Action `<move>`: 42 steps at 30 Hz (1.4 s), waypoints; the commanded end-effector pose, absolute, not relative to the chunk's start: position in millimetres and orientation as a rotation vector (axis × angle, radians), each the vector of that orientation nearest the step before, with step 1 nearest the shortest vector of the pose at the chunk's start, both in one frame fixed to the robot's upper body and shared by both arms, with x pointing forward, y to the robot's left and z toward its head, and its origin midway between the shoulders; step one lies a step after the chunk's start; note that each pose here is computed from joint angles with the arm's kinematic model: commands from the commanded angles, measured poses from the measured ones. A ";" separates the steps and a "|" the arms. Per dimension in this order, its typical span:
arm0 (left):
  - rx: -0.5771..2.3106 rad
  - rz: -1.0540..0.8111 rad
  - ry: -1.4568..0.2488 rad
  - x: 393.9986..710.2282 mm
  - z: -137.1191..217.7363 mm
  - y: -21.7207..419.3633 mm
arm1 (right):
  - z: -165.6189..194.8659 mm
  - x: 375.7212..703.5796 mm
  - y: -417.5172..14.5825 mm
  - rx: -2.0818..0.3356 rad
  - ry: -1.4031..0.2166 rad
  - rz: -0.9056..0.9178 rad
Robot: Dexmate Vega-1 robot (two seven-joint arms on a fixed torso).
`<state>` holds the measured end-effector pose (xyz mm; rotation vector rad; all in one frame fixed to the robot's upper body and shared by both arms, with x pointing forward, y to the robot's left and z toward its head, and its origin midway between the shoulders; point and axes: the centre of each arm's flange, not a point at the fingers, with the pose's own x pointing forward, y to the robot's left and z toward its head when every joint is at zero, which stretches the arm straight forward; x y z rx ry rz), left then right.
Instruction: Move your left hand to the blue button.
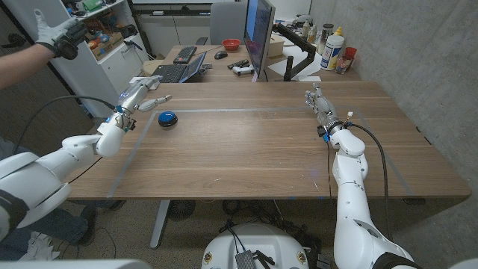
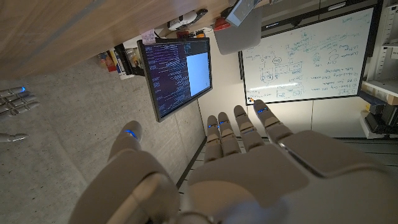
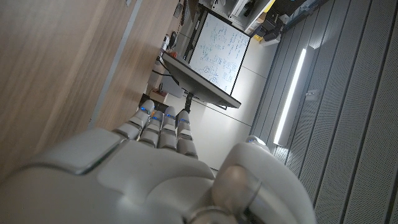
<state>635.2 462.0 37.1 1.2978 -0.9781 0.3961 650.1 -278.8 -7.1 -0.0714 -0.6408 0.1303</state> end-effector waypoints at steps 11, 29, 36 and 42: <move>1.346 0.386 -0.846 659.1 23.6 458.5 | -5.3 653.4 -280.1 -0.074 -0.631 0.128; 1.371 0.343 -0.809 672.0 11.5 439.9 | -9.2 654.2 -284.7 -0.065 -0.628 0.117; 1.375 0.343 -0.783 674.7 8.9 440.9 | -5.4 656.9 -284.2 -0.072 -0.626 0.124; 1.371 0.348 -0.742 678.5 4.7 443.2 | -3.4 657.2 -284.6 -0.068 -0.628 0.118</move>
